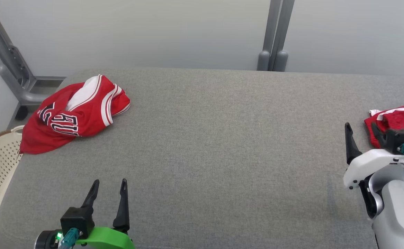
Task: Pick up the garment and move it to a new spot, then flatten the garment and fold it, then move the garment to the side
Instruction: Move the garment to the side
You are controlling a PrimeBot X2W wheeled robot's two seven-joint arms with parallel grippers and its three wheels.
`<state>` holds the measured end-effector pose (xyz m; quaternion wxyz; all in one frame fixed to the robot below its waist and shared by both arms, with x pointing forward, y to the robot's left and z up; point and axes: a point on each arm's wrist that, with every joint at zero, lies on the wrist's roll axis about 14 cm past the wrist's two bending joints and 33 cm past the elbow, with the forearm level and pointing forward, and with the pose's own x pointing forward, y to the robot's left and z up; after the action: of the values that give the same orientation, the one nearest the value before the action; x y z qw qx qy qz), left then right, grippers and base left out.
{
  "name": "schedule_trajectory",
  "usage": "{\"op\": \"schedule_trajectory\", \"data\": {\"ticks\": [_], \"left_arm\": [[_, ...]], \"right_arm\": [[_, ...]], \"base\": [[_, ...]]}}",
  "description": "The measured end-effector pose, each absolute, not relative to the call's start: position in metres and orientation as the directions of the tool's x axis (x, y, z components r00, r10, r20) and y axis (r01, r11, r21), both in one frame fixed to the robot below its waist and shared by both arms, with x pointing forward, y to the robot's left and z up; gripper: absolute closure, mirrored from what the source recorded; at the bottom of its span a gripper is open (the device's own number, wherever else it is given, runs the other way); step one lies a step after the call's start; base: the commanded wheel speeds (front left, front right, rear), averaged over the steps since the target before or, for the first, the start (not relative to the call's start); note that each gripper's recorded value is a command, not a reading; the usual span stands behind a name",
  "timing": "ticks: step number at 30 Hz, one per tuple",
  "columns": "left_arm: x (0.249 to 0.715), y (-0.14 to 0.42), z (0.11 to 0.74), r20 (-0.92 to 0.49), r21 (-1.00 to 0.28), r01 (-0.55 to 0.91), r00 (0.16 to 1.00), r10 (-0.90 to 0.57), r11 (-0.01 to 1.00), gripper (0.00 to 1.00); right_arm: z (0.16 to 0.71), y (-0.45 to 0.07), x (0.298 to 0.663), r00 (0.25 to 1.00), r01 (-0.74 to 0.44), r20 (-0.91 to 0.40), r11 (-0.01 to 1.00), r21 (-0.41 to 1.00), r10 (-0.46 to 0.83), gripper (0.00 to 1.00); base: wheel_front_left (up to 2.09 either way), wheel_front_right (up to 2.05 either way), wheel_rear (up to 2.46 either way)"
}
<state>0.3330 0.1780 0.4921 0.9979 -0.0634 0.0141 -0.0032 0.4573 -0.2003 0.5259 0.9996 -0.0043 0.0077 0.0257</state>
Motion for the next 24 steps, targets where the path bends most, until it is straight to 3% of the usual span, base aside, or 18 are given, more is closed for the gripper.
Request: {"op": "schedule_trajectory", "data": {"ticks": [13,24], "left_arm": [[0.32,0.189,0.502,0.023,-0.108,-0.019,1.0,0.021,0.994,0.0],[0.317,0.165,0.496,0.022,-0.099,0.105,0.994,-0.103,0.99,0.0]], "right_arm": [[0.51,-0.149,0.395,0.987,-0.157,-0.031,0.987,0.043,0.159,0.0],[0.502,-0.165,0.367,0.993,-0.104,-0.036,0.99,0.097,0.108,0.0]], "base": [[0.0,0.0,0.0],[0.0,0.0,0.0]]}}
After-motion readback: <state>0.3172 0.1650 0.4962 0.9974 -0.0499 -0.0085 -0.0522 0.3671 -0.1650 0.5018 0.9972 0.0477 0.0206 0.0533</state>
